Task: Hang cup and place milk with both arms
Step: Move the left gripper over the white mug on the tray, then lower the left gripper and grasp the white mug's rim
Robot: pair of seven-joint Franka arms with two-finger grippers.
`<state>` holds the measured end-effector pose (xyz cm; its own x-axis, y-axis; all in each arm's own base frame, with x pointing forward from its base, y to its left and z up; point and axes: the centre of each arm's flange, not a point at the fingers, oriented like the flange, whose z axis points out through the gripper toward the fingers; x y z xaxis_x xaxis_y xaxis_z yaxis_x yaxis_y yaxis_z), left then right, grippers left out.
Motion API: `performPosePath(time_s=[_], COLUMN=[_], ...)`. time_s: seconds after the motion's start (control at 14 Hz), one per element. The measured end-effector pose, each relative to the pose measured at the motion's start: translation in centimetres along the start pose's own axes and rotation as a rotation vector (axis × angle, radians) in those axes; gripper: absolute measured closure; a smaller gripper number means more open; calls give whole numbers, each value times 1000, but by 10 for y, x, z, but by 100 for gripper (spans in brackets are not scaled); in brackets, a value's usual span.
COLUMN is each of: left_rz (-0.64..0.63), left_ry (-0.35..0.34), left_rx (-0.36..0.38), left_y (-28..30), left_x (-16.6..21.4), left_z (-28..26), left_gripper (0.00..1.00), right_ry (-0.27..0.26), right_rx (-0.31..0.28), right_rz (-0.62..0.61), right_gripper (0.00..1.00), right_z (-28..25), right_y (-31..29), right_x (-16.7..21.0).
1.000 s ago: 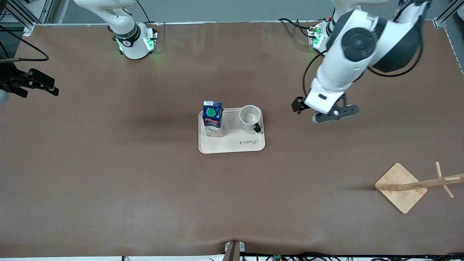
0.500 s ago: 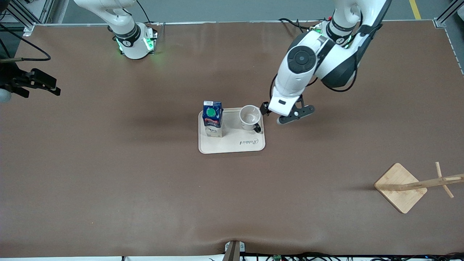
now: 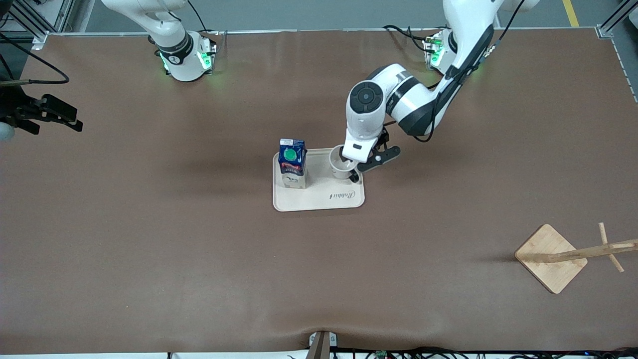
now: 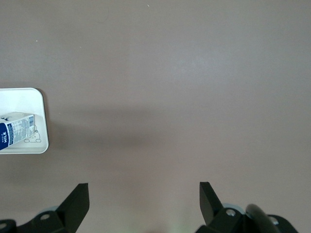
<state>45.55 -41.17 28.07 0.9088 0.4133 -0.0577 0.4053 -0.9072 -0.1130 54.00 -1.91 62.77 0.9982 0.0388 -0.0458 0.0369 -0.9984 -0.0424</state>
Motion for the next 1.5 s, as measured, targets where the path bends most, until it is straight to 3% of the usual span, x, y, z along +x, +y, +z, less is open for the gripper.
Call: performPosePath(time_s=[0.79, 1.07, 1.36, 1.5], left_rz=[9, 9, 0, 2], left_ry=[-36, -56, -40, -30], left_rx=[35, 48, 2, -22], left_y=[13, 15, 25, 29], left_x=[-27, -27, -14, -4], left_z=[33, 48, 28, 16], left_gripper=[3, 46, 89, 93], right_ry=[-4, -5, -6, -5], right_rx=[0, 0, 0, 0], right_rz=[-2, -2, 0, 0], right_gripper=[0, 0, 0, 0], right_z=[0, 0, 0, 0], right_y=[-1, -1, 0, 0], right_x=[0, 0, -1, -1])
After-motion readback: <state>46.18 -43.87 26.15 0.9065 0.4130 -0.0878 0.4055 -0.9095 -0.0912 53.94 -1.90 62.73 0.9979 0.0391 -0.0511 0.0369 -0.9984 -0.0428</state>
